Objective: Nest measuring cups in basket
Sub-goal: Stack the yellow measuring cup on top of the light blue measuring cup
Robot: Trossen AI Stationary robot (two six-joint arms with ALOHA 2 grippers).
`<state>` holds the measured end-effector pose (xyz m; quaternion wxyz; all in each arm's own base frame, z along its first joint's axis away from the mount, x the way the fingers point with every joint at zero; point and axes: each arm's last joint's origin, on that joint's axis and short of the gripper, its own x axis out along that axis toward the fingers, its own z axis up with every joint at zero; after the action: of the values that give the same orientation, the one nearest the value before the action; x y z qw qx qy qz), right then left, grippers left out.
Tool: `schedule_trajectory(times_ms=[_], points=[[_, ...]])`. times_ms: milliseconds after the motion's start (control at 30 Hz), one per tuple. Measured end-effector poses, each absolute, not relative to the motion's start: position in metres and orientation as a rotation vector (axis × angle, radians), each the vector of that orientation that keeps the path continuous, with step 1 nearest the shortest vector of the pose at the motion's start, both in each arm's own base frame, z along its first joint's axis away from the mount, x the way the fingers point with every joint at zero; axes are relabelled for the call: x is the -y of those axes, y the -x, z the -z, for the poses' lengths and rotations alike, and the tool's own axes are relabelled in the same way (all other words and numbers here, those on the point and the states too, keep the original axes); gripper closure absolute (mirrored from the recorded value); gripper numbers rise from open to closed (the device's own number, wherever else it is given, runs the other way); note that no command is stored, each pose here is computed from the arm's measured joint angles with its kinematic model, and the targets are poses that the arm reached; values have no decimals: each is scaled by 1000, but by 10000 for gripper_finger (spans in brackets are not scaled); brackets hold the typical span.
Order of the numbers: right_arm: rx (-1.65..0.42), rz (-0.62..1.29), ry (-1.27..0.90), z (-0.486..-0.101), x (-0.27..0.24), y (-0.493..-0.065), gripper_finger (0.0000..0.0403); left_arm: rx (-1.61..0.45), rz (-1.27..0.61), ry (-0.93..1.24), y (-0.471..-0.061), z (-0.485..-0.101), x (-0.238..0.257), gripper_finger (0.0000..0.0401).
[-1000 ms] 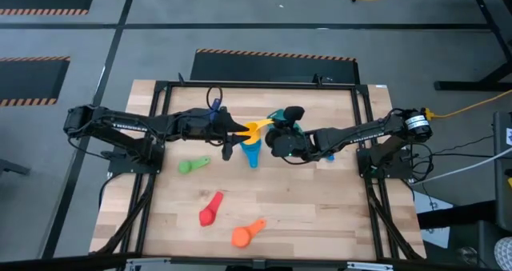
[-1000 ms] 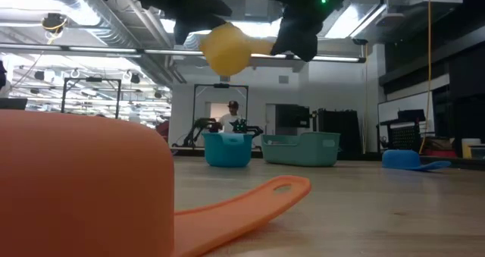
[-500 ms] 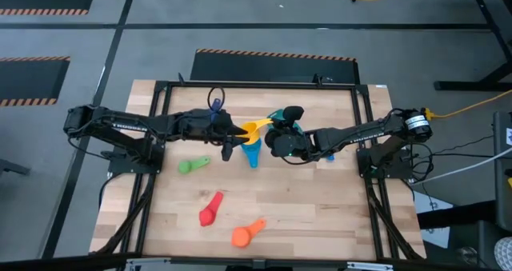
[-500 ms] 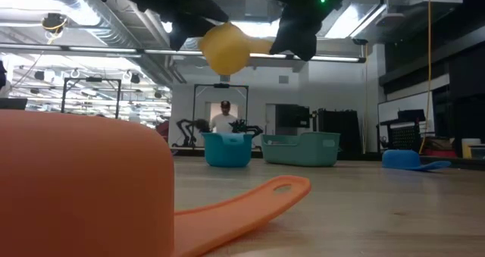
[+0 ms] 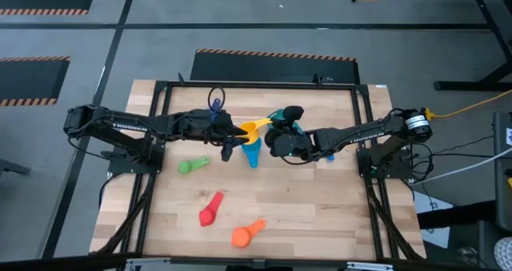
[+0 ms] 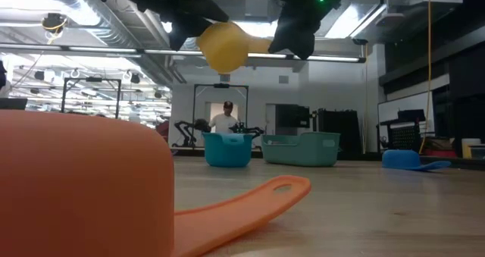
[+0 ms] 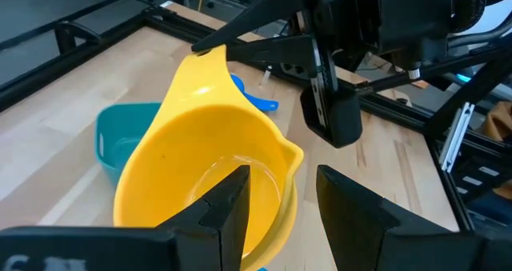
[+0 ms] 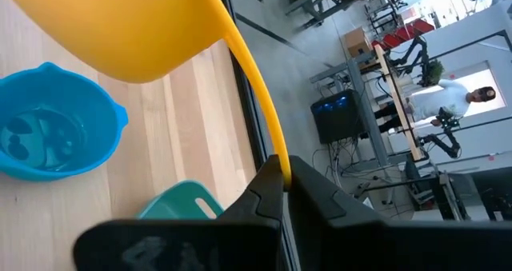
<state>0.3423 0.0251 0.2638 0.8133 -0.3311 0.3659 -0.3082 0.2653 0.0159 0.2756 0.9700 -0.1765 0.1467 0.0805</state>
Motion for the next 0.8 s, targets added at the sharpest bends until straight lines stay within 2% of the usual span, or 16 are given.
schedule_trajectory(times_ms=[500,800], points=[[-781,658,707,-264,-25,-342,391,-304,-167,349,-265,-275,-16,265],[-782,658,707,-264,-25,-342,391,-312,-174,349,-265,-274,-16,316]])
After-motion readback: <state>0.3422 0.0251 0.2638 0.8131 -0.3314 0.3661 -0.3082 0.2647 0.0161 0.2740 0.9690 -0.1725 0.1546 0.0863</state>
